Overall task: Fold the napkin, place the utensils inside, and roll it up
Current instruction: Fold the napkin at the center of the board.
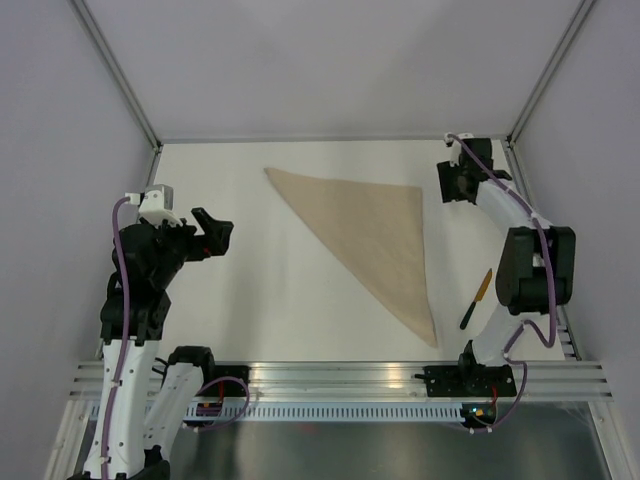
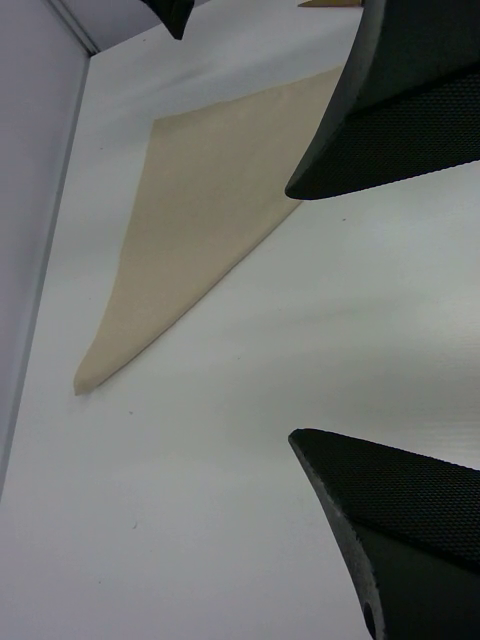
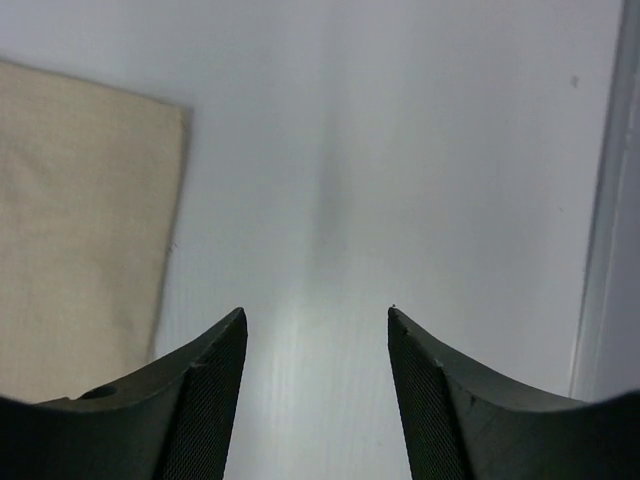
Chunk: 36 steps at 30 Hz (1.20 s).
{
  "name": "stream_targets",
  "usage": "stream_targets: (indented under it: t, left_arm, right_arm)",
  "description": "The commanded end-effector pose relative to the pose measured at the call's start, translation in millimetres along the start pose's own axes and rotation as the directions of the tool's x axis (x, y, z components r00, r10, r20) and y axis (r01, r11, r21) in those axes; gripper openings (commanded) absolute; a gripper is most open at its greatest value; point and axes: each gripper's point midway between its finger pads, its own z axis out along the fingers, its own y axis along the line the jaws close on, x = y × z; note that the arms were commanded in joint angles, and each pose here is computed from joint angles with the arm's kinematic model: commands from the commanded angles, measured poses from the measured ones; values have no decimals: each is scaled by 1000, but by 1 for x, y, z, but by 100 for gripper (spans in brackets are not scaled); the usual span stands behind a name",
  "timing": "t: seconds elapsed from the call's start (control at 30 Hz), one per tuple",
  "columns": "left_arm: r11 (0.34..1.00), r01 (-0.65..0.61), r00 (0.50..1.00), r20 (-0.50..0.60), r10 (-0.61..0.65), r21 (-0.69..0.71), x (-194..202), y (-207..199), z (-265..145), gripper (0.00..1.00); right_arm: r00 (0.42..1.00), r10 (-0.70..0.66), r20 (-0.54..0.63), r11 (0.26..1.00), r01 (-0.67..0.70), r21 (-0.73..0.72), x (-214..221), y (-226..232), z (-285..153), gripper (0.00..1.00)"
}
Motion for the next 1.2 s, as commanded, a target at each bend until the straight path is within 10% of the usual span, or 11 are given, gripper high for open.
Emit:
stream_targets:
  t: [0.0, 0.47, 1.17]
  left_arm:
    - [997, -31, 999, 19, 29, 73, -2, -12, -3, 100]
    - [996, -23, 1000, 8, 22, 83, 1, -14, -3, 100]
    - [997, -12, 999, -30, 15, 71, 7, -10, 5, 100]
  right_arm:
    - [982, 38, -183, 998, -46, -38, 71, -26, -44, 63]
    - [843, -111, -526, 975, -11, -224, 212, -31, -103, 57]
    - [667, -306, -679, 868, -99, -487, 290, -2, -146, 60]
